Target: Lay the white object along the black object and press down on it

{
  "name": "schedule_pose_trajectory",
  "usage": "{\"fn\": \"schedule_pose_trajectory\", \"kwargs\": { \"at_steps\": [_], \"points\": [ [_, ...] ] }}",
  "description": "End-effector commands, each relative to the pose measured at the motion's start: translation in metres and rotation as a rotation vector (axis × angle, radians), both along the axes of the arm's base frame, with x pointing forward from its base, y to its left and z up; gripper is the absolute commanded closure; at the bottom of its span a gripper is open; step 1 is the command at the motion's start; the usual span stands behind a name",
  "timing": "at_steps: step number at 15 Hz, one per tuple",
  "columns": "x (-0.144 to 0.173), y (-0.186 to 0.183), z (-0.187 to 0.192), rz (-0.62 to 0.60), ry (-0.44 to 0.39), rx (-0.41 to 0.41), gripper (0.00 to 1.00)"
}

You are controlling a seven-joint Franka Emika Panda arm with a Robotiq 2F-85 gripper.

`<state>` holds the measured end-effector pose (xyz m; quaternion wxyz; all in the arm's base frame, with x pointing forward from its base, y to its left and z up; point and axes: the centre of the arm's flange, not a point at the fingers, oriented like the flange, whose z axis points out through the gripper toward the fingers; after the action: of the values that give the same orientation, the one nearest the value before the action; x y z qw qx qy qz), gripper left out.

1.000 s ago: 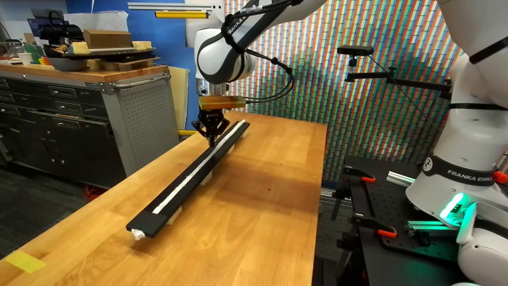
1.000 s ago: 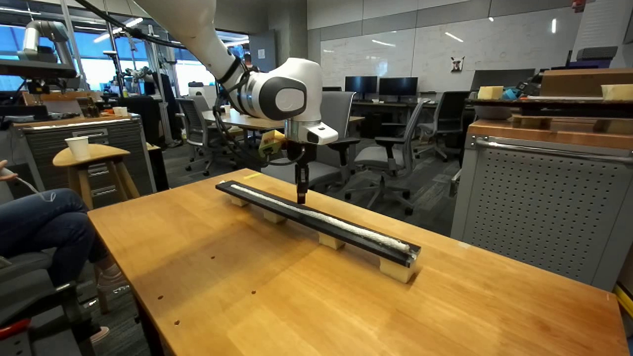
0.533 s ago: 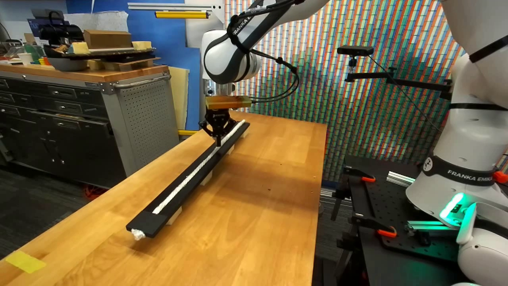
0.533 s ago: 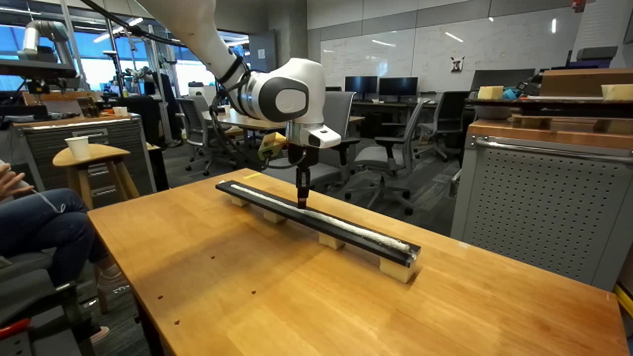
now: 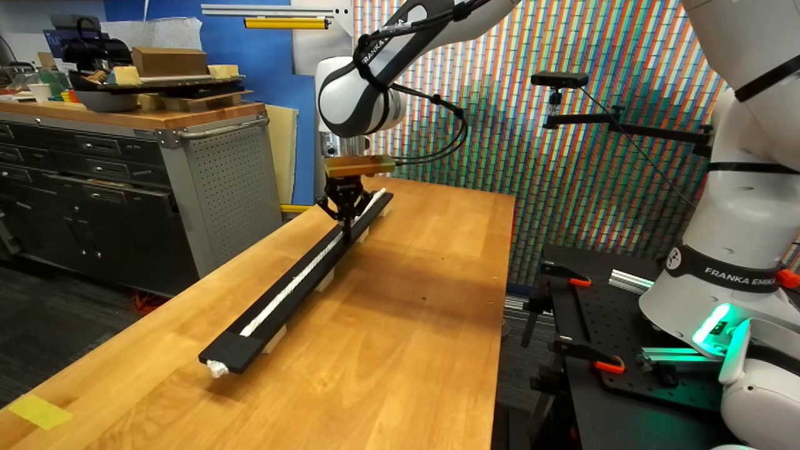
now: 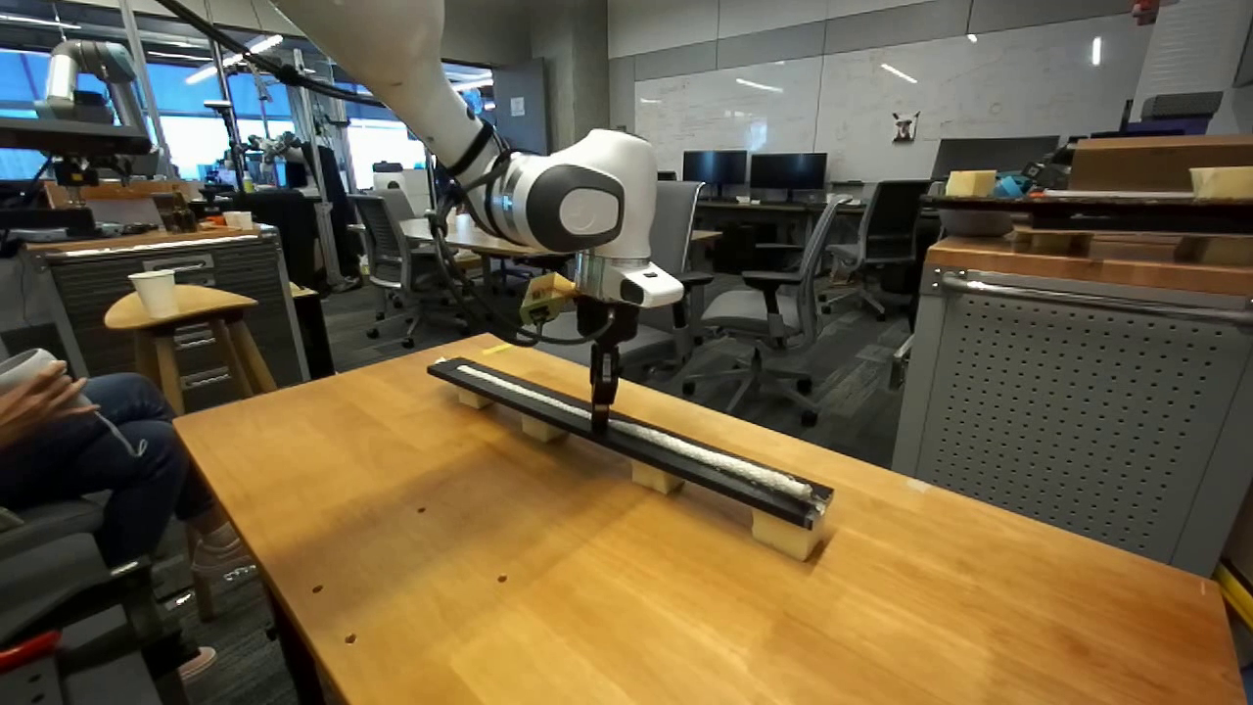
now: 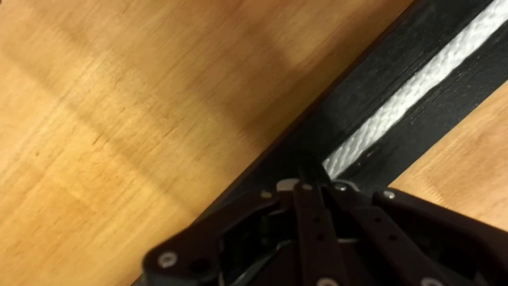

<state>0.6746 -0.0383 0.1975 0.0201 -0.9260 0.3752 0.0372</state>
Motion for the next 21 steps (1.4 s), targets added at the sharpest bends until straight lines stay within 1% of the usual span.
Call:
{"fn": "schedule_pose_trajectory", "kwargs": {
  "at_steps": [1, 3, 7, 12, 15, 18, 21],
  "points": [
    [0.023, -0.011, -0.011, 0.007, 0.031, 0.037, 1.0],
    [0.021, -0.01, -0.007, 0.01, 0.039, 0.034, 1.0],
    [0.01, -0.001, 0.007, 0.035, 0.031, -0.015, 1.0],
    [-0.001, 0.012, 0.02, 0.147, 0.057, -0.123, 1.0],
    [-0.002, 0.013, 0.027, 0.196, 0.049, -0.144, 1.0],
    [0.002, 0.007, 0.034, 0.188, 0.01, -0.16, 1.0],
    [0.008, -0.005, 0.035, 0.164, -0.004, -0.18, 1.0]
  ]
}}
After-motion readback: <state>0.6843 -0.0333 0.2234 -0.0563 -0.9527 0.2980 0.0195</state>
